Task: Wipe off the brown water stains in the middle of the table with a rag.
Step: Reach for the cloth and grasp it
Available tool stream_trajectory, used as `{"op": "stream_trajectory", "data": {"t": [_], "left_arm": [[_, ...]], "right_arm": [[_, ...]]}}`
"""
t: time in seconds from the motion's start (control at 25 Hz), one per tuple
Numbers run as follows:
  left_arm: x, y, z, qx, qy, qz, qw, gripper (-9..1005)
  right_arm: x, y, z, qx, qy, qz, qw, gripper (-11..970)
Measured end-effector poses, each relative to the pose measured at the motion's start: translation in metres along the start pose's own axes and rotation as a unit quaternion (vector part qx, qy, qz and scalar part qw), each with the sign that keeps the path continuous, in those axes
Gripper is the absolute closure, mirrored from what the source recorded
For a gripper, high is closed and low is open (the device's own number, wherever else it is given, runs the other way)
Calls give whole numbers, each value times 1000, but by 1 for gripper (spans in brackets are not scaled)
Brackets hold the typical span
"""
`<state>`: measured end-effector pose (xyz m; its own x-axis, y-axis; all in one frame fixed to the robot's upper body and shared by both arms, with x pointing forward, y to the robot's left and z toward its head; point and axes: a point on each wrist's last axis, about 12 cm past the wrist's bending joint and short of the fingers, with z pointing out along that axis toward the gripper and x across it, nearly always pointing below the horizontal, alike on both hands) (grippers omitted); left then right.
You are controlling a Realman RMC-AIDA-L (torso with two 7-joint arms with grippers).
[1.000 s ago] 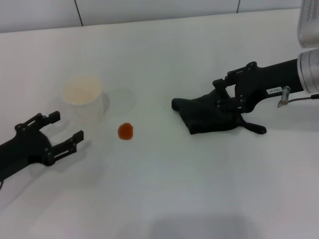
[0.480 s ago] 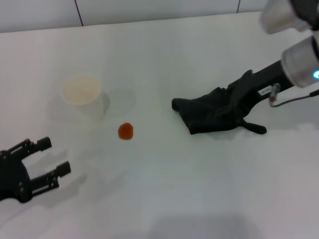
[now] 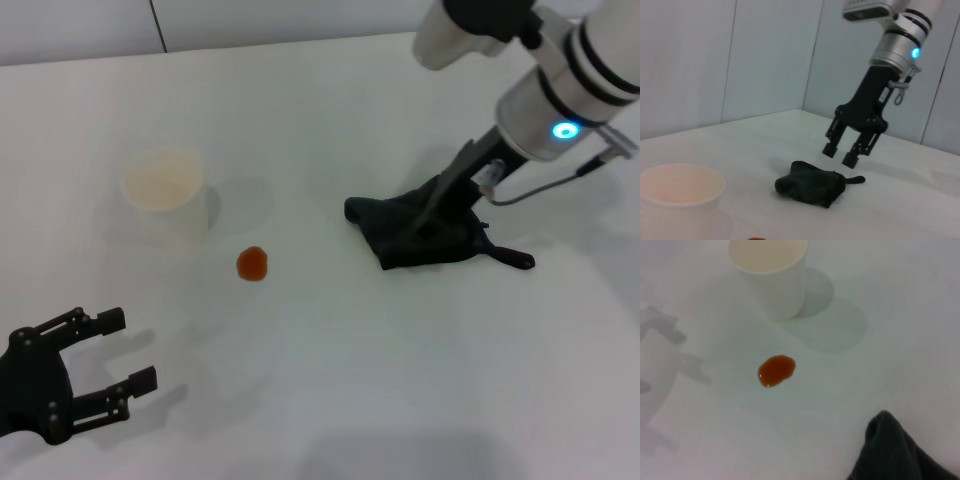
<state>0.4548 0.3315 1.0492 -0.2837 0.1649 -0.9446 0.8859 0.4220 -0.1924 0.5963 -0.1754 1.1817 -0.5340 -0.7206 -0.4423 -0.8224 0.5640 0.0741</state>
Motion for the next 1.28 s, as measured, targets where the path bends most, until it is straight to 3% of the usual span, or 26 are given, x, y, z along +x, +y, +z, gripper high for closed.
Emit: {"op": "stream_trajectory", "data": {"t": [0.36,0.72,1.28], "left_arm": [[-1,1,-3,6,9,9,1000,182],[-1,4,-20,-23,20,15,999,182],[-5,9,-19,-33,14,24,999,183]], "right_arm": [[-20,1,20,19,12,-20,1000,514],[-20,-8,30,38,30,-15,999,532],[-26,-12,46,38,49,-16,998,561]]}}
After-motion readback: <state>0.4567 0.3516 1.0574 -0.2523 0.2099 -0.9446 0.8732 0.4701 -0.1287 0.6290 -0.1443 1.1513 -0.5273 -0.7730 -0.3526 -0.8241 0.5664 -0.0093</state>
